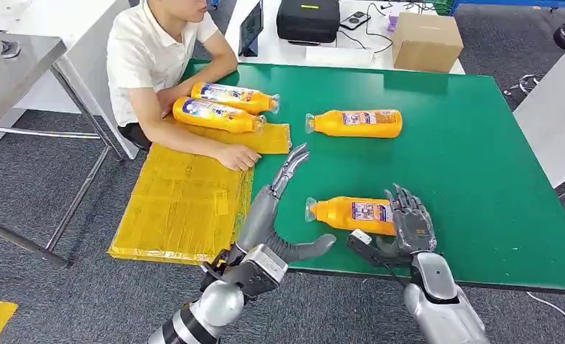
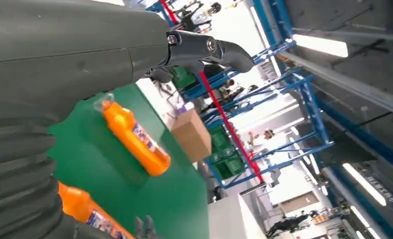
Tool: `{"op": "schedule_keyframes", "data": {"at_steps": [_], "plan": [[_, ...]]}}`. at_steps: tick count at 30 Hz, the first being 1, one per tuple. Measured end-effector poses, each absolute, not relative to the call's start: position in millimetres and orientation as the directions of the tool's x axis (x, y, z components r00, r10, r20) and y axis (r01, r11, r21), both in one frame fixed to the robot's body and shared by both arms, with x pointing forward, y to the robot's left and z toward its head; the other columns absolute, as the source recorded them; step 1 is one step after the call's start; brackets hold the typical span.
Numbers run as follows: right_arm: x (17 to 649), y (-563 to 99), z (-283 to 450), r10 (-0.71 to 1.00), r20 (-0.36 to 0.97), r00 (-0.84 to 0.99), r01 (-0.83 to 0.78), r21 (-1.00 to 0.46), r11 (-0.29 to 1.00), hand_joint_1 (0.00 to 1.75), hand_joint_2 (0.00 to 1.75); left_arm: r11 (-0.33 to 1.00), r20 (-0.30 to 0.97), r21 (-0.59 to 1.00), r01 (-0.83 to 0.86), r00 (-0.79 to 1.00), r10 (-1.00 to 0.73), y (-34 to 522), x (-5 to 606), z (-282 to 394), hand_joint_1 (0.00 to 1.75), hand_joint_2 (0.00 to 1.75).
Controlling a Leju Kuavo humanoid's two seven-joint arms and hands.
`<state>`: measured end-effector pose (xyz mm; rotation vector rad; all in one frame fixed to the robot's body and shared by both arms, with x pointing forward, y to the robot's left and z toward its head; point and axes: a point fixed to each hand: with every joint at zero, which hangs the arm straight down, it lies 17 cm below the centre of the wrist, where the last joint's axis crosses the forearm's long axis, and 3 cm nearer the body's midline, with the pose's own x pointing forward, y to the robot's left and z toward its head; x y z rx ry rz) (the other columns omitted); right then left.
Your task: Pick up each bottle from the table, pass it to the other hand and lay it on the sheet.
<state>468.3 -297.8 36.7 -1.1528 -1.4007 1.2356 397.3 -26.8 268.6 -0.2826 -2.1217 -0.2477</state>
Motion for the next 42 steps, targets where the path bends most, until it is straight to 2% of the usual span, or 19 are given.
{"op": "schedule_keyframes", "data": {"at_steps": [20, 21, 22, 23, 42], "plan": [[466, -326, 28, 0.996, 0.039, -0.084, 0.007, -0.999, 0.04, 0.02, 1.75, 0.951, 0.867, 0.062, 0.304, -0.487, 0.1, -25, 401, 259, 0.0, 1.75], [468, -328, 28, 0.995, 0.059, -0.082, 0.001, -0.998, 0.059, 0.56, 1.75, 0.95, 0.868, 0.06, 0.308, -0.485, 0.102, -26, 401, 259, 0.0, 1.75], [469, -330, 27, 0.994, 0.075, -0.082, -0.003, -0.997, 0.075, 1.38, 1.75, 0.949, 0.87, 0.056, 0.311, -0.481, 0.107, -26, 402, 258, 0.0, 1.75], [472, -332, 25, 0.992, 0.088, -0.085, -0.009, -0.996, 0.088, 1.71, 1.75, 0.949, 0.871, 0.048, 0.313, -0.478, 0.113, -26, 402, 258, 0.0, 1.75], [498, -341, 0, 0.98, 0.177, -0.091, -0.095, -0.981, 0.168, 1.75, 1.75, 0.937, 0.867, 0.005, 0.35, -0.469, 0.171, -30, 406, 266, 0.0, 1.75]]}}
